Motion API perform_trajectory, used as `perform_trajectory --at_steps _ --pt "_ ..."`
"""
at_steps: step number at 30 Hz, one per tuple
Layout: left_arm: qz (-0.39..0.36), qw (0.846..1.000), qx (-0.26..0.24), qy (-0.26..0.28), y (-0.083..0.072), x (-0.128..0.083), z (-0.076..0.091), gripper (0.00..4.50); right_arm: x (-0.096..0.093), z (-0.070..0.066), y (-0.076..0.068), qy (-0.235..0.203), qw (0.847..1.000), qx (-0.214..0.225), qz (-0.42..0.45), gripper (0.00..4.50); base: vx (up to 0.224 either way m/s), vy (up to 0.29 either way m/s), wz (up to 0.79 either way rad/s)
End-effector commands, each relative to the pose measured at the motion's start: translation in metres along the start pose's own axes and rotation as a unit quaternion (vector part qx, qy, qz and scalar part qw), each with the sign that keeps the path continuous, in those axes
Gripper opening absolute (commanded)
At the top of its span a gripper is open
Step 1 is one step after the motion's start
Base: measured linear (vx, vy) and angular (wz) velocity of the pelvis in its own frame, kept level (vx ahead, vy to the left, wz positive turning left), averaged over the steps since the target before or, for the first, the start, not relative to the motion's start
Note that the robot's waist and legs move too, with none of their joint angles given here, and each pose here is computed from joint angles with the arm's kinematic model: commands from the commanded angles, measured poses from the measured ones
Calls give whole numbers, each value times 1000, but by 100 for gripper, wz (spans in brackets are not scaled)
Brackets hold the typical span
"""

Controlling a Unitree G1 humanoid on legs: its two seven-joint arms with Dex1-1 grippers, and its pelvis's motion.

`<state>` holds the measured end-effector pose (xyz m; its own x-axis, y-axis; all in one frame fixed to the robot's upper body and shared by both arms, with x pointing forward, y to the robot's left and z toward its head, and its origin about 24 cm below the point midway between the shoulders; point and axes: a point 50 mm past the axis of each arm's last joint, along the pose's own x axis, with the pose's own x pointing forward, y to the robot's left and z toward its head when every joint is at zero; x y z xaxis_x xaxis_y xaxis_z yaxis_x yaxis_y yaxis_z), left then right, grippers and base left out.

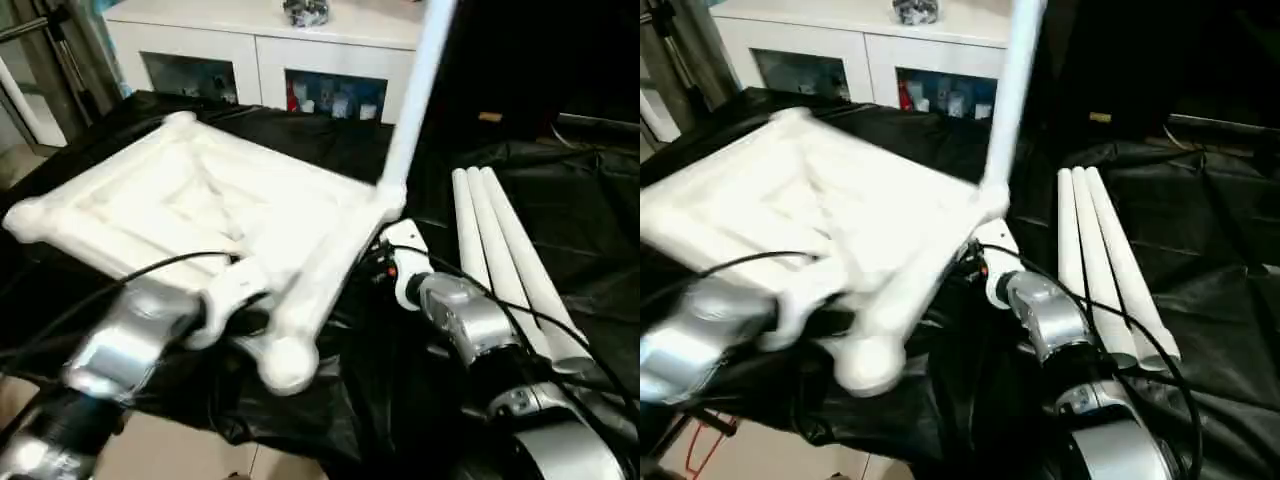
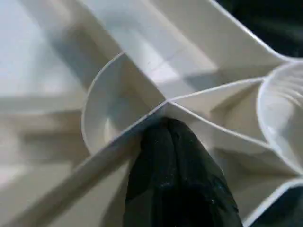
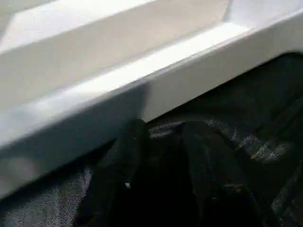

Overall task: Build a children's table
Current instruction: Rotate table base

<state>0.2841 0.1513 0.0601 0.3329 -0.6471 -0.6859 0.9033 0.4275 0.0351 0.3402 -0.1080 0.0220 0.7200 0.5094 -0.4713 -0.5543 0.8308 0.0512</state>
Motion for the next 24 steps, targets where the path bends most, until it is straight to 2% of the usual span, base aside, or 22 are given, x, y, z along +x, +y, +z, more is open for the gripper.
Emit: perform_trajectory --at_steps 1,2,3,4,7,11,13,14,17,18,19,20,22,24 --pt "4 1000 25 -17 1 4 11 0 4 9 7 -12 1000 -6 16 105 0 0 0" --pt "10 999 31 -24 3 9 16 0 4 10 6 -13 1000 -6 16 86 0 0 0" --pt "18 998 38 -42 5 19 26 0 3 10 5 -15 1000 -7 13 79 0 0 0" --pt "19 998 39 -46 6 21 28 0 3 10 4 -16 1000 -7 12 79 0 0 0" --pt "14 996 40 -82 2 40 49 0 -2 7 -2 -19 1000 -3 0 44 0 0 0" --pt "13 995 37 -96 -2 45 52 0 -9 8 -8 -24 999 -16 -27 22 0 0 0" --pt "23 994 39 -99 1 42 50 0 -14 12 -15 -34 998 -19 -56 22 0 0 0" --pt "43 993 39 -104 5 36 49 0 -21 15 -21 -31 996 -13 -83 22 0 0 0" --pt "80 989 36 -121 11 28 50 0 -30 18 -28 -20 993 -8 -120 22 0 0 0" --pt "92 986 20 -136 13 17 50 21 -41 22 -29 -13 993 13 -113 17 0 0 0" --pt "92 986 19 -138 13 16 50 42 -43 23 -28 -14 994 17 -110 15 0 0 0" --pt "92 986 15 -142 13 13 50 42 -46 24 -28 -17 995 27 -99 48 0 0 0" --pt "98 982 8 -158 10 -2 47 50 -63 27 -36 -37 987 61 -147 57 0 0 0" --pt "100 978 3 -181 8 -10 46 77 -73 25 -39 -24 980 81 -181 79 0 0 0"
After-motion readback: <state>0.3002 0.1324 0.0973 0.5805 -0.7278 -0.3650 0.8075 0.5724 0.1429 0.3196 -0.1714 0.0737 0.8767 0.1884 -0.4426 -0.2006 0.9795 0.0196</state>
